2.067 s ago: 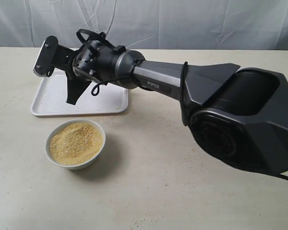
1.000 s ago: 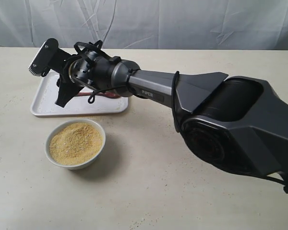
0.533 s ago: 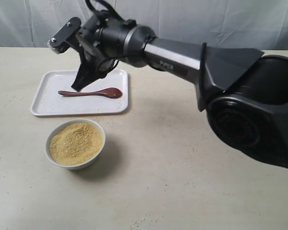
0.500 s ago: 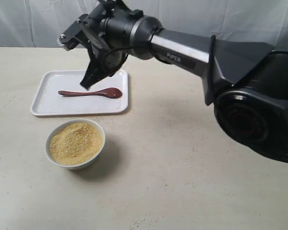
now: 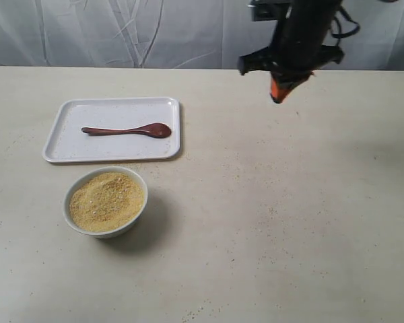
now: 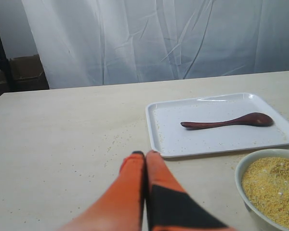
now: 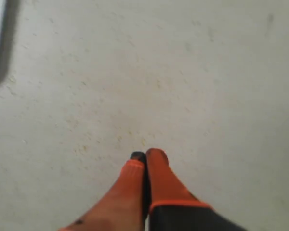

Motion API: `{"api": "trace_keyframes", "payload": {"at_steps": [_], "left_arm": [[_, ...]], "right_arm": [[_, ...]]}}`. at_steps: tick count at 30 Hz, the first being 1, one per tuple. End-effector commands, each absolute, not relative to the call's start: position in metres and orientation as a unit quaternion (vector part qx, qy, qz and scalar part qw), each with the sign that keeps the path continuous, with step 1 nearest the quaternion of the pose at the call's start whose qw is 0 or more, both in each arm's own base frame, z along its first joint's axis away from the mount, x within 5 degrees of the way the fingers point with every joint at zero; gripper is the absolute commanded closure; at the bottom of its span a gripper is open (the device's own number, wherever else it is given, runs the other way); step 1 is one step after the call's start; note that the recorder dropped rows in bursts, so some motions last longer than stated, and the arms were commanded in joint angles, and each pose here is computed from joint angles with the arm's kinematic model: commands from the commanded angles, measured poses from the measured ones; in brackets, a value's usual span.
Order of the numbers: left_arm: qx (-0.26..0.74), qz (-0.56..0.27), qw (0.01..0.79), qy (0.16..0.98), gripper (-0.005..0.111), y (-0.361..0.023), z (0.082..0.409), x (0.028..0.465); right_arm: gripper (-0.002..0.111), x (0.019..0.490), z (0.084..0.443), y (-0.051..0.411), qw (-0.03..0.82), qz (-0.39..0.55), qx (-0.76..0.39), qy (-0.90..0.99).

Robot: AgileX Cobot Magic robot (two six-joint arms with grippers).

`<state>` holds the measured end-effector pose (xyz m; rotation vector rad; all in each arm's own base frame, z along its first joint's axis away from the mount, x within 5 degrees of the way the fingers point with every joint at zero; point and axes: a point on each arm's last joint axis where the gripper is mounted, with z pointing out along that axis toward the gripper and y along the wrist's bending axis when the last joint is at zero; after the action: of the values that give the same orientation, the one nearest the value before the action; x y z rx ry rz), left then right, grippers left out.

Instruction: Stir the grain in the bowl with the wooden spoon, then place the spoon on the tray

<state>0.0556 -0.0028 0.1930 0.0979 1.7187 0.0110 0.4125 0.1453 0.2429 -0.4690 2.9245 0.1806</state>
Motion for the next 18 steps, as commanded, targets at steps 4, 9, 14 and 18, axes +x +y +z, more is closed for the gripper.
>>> {"api": "trace_keyframes", "payload": {"at_steps": [4, 9, 14, 18], "left_arm": [[0.045, 0.002, 0.652, 0.757, 0.107, -0.003, 0.192, 0.055], [0.045, 0.002, 0.652, 0.757, 0.107, -0.003, 0.192, 0.055], [0.045, 0.002, 0.652, 0.757, 0.107, -0.003, 0.192, 0.055], [0.045, 0.002, 0.652, 0.757, 0.107, -0.003, 0.192, 0.055]], "right_arm": [[0.108, 0.343, 0.274, 0.075, 0.134, 0.055, -0.066, 0.987], [0.108, 0.29, 0.3, 0.057, 0.242, 0.04, -0.052, 0.968], [0.108, 0.231, 0.332, 0.045, 0.368, 0.054, -0.049, 0.927], [0.108, 0.185, 0.338, 0.036, 0.437, 0.063, -0.047, 0.896]]}}
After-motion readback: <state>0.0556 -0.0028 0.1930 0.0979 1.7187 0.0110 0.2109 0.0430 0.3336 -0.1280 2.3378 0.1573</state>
